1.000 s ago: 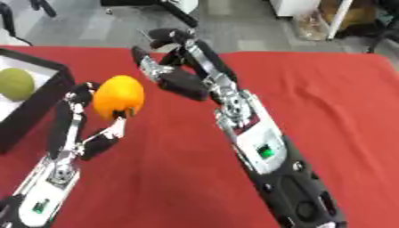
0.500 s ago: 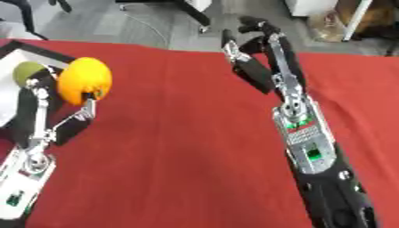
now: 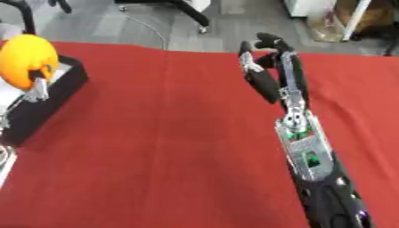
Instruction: Pick up the objects with one hand, pass them to the other hand, and then place them into the box on the other side of the table.
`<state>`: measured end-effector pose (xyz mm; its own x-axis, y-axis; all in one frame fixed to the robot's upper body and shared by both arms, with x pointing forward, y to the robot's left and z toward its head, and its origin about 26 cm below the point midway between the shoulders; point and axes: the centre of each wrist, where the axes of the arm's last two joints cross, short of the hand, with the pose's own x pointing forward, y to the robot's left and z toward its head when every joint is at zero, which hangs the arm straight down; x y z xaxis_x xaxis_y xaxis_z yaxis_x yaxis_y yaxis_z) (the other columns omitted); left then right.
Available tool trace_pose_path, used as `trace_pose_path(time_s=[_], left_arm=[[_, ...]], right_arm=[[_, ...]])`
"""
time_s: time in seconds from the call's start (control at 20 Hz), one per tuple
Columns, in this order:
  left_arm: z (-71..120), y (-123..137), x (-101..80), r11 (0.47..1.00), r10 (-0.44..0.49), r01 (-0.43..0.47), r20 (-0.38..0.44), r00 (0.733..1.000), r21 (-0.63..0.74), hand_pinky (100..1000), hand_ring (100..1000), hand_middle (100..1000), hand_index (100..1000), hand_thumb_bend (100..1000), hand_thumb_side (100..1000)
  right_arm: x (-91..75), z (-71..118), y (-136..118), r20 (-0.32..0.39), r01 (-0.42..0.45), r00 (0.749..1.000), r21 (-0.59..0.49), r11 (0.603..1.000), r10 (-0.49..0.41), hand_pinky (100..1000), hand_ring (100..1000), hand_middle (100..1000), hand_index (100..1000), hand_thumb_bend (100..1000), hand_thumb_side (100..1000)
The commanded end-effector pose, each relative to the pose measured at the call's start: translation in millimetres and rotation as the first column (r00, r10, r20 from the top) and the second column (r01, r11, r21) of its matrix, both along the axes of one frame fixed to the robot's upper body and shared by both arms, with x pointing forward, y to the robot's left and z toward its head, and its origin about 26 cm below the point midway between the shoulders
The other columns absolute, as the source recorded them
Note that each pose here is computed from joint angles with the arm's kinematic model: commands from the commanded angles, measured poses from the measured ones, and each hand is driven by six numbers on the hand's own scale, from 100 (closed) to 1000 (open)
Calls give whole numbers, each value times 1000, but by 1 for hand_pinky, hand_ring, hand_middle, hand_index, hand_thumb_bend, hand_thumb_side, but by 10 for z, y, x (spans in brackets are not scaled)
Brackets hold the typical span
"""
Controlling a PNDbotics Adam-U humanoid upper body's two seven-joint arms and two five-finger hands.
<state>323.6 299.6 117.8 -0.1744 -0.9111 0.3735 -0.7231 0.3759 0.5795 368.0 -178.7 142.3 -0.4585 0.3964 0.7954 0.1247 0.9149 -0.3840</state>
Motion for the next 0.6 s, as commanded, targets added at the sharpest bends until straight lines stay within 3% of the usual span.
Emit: trace_pose_path(time_s=[0.05, 0.1, 0.25, 0.35, 0.4, 0.45, 0.5, 0.6], left_arm=[[127, 403, -16, 972, 235, -233, -80, 969, 33, 705, 556, 541, 636, 241, 407], [92, 531, -15, 949, 315, -314, -153, 937, 33, 707, 566, 545, 640, 264, 416], [-37, 862, 32, 877, 461, -475, -386, 799, 64, 745, 621, 606, 694, 353, 470], [-132, 1009, 82, 862, 470, -499, -514, 717, 92, 786, 727, 736, 805, 556, 557], [-163, 1053, 108, 864, 458, -494, -560, 690, 98, 800, 763, 785, 863, 740, 603], [-177, 1075, 127, 871, 443, -481, -588, 677, 102, 805, 772, 795, 876, 784, 612], [-167, 1074, 144, 879, 428, -465, -596, 679, 101, 815, 792, 819, 910, 888, 651], [-120, 1033, 157, 892, 409, -442, -580, 705, 93, 817, 803, 833, 922, 938, 690]], right_arm=[[10, 28, -38, 10, 10, 1000, 1, 1000, -10, 667, 578, 695, 819, 201, 604], [9, 5, -46, 3, 14, 1000, 3, 1000, -14, 666, 576, 692, 817, 198, 604], [7, -49, -57, -13, 20, 1000, 5, 1000, -20, 664, 573, 688, 815, 193, 603], [5, -76, -60, -21, 23, 1000, 4, 1000, -22, 663, 570, 684, 813, 190, 602], [4, -86, -63, -24, 24, 999, 4, 1000, -24, 663, 568, 682, 812, 188, 602], [2, -96, -65, -27, 24, 999, 5, 1000, -24, 663, 567, 681, 812, 187, 602], [-1, -106, -67, -31, 25, 999, 5, 1000, -25, 662, 565, 679, 811, 183, 603], [-4, -117, -74, -36, 28, 999, 4, 1000, -27, 662, 563, 677, 810, 181, 602]])
